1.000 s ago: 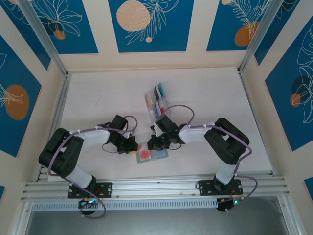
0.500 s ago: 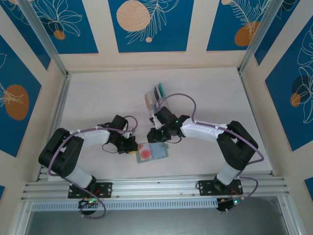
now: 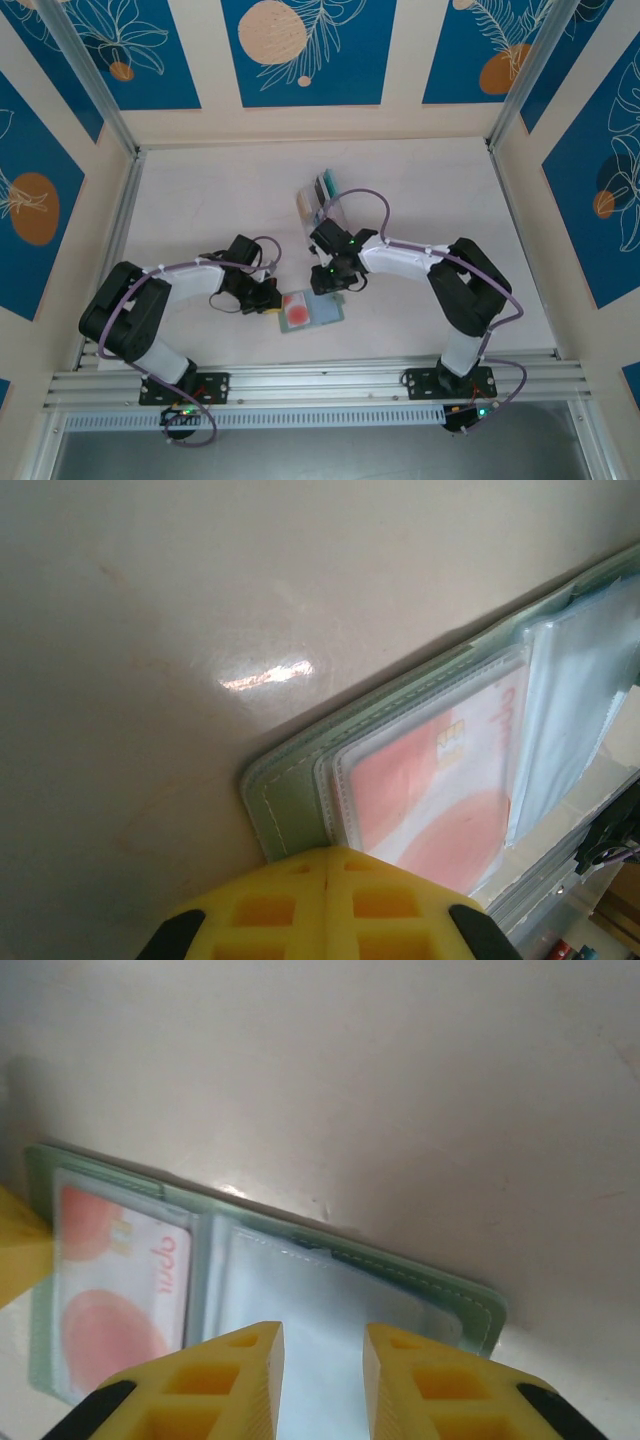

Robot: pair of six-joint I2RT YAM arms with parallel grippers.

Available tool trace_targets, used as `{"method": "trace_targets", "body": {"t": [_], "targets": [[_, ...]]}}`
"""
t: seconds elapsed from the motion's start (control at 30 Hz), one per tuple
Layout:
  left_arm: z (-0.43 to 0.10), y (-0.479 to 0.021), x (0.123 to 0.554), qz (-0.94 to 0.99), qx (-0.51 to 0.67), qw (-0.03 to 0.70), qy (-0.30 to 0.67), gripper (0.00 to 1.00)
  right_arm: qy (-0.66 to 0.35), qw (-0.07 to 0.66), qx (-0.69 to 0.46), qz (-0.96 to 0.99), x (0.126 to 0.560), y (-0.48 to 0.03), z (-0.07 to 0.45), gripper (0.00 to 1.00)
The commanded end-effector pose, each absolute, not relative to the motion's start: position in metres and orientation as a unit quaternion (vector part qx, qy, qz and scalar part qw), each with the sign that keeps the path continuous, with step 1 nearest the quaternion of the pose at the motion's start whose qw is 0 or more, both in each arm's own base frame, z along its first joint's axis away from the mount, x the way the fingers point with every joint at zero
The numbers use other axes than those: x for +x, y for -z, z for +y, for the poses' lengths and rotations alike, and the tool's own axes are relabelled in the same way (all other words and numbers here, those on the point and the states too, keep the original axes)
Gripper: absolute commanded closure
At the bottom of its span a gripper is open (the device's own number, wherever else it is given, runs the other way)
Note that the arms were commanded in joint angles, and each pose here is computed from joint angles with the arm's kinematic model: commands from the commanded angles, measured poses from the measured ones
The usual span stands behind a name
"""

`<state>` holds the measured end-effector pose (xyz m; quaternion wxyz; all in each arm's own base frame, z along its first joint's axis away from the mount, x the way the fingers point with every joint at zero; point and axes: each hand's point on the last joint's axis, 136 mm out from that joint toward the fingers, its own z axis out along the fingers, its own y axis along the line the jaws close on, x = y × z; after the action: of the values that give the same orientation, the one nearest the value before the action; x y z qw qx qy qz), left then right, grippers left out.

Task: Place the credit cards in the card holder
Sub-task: Flip over the card slot in the card holder.

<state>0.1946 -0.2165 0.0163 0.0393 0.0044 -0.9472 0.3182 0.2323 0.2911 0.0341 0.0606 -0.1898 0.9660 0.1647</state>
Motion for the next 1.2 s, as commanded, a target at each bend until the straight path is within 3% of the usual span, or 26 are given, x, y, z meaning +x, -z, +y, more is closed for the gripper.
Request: {"method": "trace_targets", "body": {"t": [0.0, 0.37, 0.77, 1.17], "targets": [[-0.205, 0.008, 0.187, -0.958, 0.006, 0.046, -0.283, 1.0, -0.136, 0.054, -0.205, 0.968, 0.23, -0.021, 0.289, 0.7], [-0.204, 0.009, 0.186, -0.959, 0.004, 0.046, -0.28, 1.0, -0.021, 0.044, -0.193, 0.98, 0.221, 0.01, 0.265, 0.66], [-0.203, 0.013, 0.184, -0.96, -0.001, 0.048, -0.275, 1.0, -0.084, 0.036, -0.19, 0.977, 0.21, 0.001, 0.289, 1.0], [-0.206, 0.016, 0.181, -0.961, -0.004, 0.049, -0.272, 1.0, -0.163, 0.054, -0.184, 0.968, 0.223, -0.05, 0.311, 1.0]]}}
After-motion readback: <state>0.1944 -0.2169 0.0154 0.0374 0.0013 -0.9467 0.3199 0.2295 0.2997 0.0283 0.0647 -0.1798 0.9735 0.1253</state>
